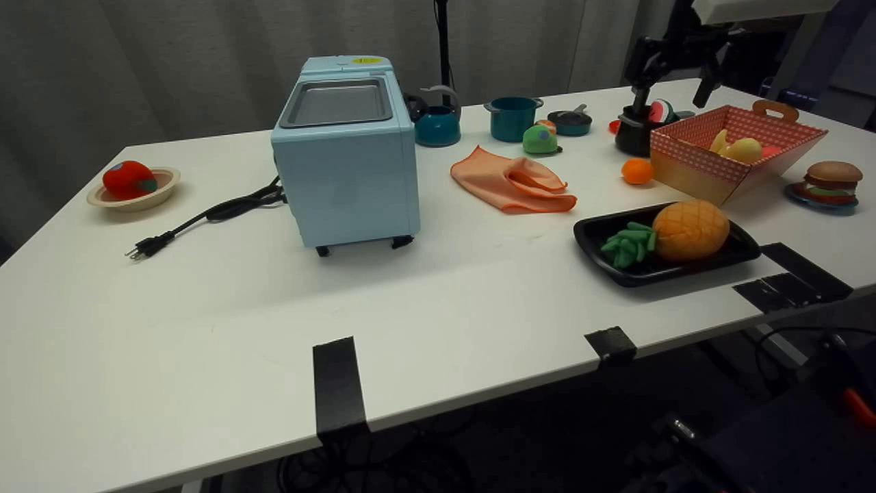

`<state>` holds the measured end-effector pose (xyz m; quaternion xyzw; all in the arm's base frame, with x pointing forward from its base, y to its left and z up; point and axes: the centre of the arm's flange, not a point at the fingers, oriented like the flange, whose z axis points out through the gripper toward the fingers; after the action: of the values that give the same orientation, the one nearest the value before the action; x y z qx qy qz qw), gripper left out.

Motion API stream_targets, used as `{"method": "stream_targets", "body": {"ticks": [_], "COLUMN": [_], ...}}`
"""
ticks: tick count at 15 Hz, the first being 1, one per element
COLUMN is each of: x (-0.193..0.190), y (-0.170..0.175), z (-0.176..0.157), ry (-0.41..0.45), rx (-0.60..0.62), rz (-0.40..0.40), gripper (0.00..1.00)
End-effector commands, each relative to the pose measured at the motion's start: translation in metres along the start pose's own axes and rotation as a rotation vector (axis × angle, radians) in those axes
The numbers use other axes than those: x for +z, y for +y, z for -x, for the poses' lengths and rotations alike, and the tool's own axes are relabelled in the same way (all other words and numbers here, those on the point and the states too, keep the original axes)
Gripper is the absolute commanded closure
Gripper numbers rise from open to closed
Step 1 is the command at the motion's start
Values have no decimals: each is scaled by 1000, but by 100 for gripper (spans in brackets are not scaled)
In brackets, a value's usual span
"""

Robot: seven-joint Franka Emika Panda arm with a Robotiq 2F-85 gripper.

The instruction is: Take the pineapple plush toy from the black pot and put it on the oven tray

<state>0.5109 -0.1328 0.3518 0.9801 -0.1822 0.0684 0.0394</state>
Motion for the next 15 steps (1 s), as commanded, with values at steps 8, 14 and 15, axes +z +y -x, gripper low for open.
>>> {"method": "stream_targets", "body": {"ticks": [8,14,15], "x": [-12,-11,-11], "y": [12,12,12], "z": [-24,-25,-25], "ry": [22,19,19], "rx": [54,54,54], "rz": [-16,-15,-15], "gripper": [0,0,0]}}
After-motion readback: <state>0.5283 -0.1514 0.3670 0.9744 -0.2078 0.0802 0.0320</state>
